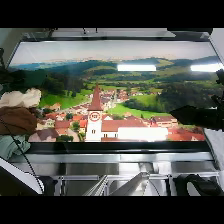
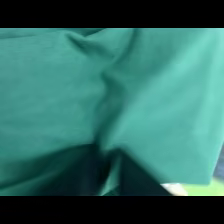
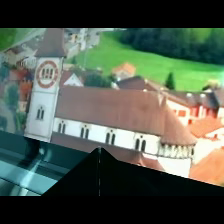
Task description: Fold the shirts.
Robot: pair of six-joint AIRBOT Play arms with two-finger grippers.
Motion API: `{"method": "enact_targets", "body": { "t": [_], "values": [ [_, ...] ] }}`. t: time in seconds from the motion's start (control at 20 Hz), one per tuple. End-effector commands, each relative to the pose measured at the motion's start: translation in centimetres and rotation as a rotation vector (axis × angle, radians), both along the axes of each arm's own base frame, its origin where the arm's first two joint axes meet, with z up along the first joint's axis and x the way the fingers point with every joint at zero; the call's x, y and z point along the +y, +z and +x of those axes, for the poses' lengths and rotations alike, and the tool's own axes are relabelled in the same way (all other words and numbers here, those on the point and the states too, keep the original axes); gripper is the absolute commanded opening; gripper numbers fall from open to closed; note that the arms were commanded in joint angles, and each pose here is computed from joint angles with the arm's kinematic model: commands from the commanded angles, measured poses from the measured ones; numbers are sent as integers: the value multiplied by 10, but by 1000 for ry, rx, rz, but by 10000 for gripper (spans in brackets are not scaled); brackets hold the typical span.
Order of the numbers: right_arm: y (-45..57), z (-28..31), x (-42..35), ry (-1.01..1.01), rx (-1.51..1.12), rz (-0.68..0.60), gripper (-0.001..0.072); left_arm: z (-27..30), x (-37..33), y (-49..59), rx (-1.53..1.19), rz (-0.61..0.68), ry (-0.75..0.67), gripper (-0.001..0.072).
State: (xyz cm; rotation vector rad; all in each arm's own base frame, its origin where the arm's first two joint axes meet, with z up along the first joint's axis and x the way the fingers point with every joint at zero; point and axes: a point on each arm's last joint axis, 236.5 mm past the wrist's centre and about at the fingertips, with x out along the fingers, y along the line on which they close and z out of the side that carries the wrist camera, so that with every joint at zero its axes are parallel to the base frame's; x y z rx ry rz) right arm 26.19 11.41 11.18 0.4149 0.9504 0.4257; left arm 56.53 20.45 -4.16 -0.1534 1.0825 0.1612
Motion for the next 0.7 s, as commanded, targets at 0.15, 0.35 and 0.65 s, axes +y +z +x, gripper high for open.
{"method": "enact_targets", "body": {
  "t": [0.15, 0.35, 0.65],
  "values": [
    [0, 1, 0, -3, -4, 1, 23, 12, -20, 30, -61, 20, -38, 4],
    [0, 1, 0, -3, -4, 1, 22, 11, -68, 121, -204, -52, -131, 11],
    [2, 5, -1, -13, -18, 1, 22, -50, -280, 344, -659, -394, -643, 12]
  ]
}}
